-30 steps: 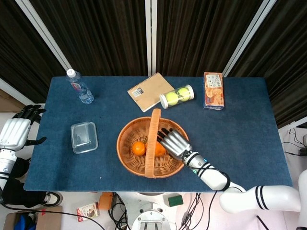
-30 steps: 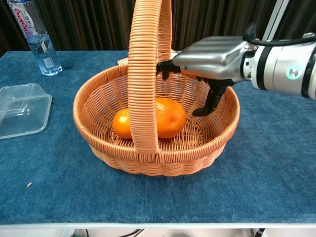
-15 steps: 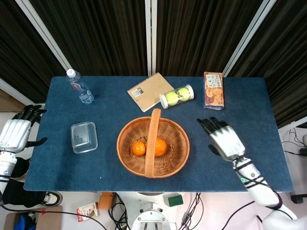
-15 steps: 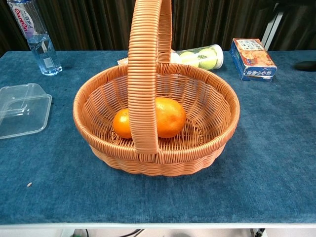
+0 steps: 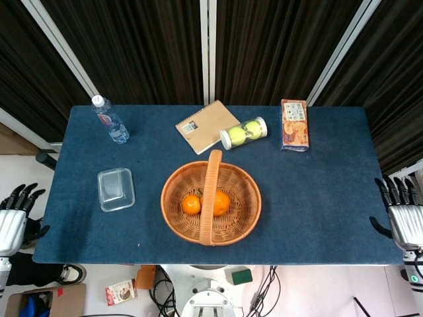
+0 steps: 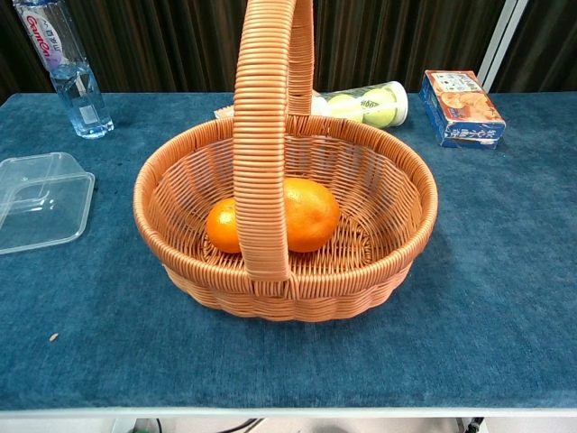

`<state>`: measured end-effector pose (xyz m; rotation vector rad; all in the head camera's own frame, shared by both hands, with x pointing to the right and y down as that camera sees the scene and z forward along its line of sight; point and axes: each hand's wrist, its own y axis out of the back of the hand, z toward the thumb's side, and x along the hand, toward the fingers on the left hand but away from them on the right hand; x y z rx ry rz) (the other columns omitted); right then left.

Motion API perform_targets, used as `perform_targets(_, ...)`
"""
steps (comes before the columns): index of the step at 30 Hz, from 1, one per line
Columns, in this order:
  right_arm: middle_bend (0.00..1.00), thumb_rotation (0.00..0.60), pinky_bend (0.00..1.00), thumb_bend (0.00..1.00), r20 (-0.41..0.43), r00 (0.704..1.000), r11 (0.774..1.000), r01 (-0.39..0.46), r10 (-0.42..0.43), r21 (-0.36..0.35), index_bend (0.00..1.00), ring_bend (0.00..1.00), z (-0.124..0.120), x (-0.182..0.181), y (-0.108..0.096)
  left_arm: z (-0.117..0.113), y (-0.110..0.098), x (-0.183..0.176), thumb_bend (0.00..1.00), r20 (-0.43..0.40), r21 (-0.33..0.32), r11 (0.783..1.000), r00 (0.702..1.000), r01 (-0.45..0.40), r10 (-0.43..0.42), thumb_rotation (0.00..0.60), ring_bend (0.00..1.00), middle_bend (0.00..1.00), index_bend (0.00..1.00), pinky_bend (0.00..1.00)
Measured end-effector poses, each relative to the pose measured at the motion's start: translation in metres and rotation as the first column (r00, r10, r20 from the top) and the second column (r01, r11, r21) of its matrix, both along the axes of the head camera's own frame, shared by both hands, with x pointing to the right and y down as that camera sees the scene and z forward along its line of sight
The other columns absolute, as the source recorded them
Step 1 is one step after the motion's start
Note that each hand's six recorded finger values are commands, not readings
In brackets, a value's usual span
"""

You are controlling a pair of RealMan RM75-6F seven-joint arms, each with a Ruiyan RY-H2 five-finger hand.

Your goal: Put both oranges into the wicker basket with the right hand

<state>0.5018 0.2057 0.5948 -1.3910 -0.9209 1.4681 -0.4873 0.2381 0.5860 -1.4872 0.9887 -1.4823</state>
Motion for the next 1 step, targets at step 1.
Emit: perform_targets(1, 0.0, 0.6, 0.0, 0.21, 0.0, 1.0, 1.0, -0.009, 0.009, 0.009, 0.0, 0.0, 0.0038, 0.0078, 0.0065, 0.0026, 0.0048, 0.0022, 0.1, 0.001, -0.006, 1.0, 1.0, -0.017, 0.017, 0.579, 0.06, 0.11, 0.16, 0.27)
